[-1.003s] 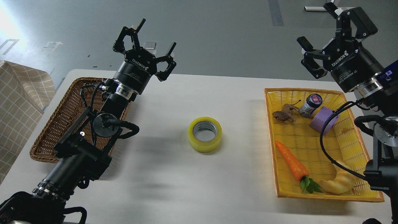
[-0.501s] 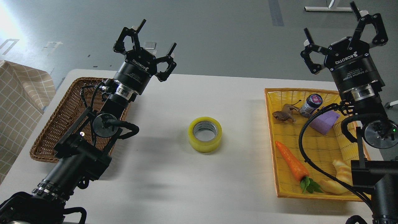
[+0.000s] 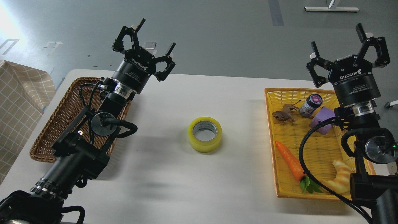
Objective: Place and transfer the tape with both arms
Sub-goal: 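Withdraw the right gripper back above the yellow tray, then reach the left gripper to the tape roll and grasp it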
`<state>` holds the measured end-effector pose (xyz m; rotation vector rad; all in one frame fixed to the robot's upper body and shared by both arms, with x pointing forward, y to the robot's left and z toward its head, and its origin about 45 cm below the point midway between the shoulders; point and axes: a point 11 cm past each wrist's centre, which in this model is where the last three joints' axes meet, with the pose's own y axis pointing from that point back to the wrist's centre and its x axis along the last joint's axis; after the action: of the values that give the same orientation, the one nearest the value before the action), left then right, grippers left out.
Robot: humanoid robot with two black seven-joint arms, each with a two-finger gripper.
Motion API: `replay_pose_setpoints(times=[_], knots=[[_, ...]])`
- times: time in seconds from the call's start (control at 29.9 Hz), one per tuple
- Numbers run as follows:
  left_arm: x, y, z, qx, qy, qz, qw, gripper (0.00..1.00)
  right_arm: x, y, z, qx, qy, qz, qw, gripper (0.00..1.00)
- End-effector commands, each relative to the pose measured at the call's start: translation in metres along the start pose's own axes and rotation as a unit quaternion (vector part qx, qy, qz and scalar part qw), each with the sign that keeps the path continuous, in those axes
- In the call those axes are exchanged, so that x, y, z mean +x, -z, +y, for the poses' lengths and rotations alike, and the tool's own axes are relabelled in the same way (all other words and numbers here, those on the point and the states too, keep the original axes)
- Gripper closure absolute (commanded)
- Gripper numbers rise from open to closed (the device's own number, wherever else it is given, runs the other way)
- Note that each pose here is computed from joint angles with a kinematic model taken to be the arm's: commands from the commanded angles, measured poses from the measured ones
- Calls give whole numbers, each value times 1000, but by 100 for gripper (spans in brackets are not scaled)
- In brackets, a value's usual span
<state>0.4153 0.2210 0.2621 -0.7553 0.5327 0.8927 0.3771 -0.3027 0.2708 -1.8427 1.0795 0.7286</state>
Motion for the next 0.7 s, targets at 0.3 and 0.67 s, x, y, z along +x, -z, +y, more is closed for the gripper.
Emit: replay_pose_setpoints(times=[0.3,0.67], knots=[[7,-15,5,6,-4,-36,999,2,10,-3,15,1,-19,-8,1000,0],[-7,-9,-2,189,71,-291,935,2,14,-4,24,2,-29,-9,1000,0]])
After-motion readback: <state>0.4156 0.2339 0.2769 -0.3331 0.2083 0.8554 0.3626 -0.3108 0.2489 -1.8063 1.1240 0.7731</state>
